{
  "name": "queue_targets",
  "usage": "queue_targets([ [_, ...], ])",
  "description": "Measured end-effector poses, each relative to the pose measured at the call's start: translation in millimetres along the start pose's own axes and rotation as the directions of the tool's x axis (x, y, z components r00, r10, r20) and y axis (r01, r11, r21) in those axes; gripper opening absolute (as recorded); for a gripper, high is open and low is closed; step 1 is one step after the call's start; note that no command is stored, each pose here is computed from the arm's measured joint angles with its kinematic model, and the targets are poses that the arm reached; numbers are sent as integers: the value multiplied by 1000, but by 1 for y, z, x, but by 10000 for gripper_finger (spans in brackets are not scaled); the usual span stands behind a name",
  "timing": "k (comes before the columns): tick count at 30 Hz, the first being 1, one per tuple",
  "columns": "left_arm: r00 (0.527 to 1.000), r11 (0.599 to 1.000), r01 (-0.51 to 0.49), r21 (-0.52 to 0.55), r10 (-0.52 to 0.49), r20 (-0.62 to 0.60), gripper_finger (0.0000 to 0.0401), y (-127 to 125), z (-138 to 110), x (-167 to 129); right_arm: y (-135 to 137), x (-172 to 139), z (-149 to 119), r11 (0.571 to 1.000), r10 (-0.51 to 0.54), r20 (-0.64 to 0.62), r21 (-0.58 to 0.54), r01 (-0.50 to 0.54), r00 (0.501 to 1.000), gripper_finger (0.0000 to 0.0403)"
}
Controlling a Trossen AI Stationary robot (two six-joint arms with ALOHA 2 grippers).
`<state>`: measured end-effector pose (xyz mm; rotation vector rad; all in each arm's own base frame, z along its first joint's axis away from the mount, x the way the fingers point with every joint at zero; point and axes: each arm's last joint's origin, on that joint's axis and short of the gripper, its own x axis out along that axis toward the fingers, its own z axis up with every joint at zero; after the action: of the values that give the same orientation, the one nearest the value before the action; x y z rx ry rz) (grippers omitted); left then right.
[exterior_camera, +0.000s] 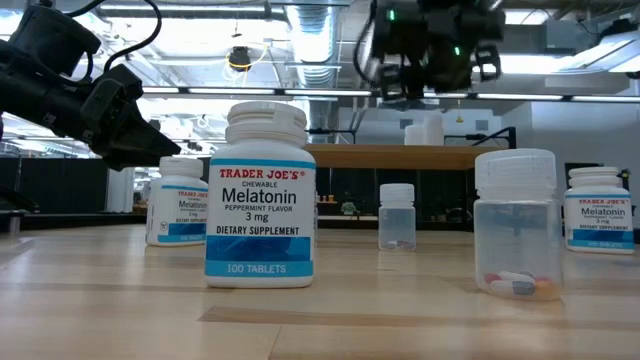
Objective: Pick and place medicine bottles onto shelf by color
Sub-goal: Adjust the top pill bottle on the shelf
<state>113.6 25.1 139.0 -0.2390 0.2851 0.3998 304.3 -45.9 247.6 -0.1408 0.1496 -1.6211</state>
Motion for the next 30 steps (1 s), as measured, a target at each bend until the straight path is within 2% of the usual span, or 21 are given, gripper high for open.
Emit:
queue_targets([
  [4,1000,1000,0,0,0,0,247,0,0,0,-1,-5,35,998,35,-30,-42,-36,999,196],
  [7,1000,1000,0,0,0,0,247,0,0,0,-5,-4,62,987,124,-160,-86,-139,979,194],
  [9,1000,1000,0,0,0,0,247,0,0,0,-10,4,79,964,214,-288,-93,-250,933,190],
  [11,1000,1000,0,0,0,-1,247,0,0,0,-17,15,91,930,306,-402,-68,-362,863,186],
  [13,1000,1000,0,-1,0,0,247,0,0,0,-23,28,98,902,360,-470,-46,-429,806,181],
  [15,1000,1000,0,-1,0,0,247,0,0,0,-29,39,101,893,377,-502,-27,-450,778,175],
  [19,1000,1000,0,-1,0,0,247,0,0,0,-34,56,102,902,368,-529,6,-431,765,166],
  [24,1000,1000,0,-1,0,0,247,0,0,0,-26,76,91,868,423,-617,64,-493,664,154],
  [30,1000,1000,0,-2,0,0,247,0,0,0,-10,102,83,882,372,-654,26,-471,659,123],
])
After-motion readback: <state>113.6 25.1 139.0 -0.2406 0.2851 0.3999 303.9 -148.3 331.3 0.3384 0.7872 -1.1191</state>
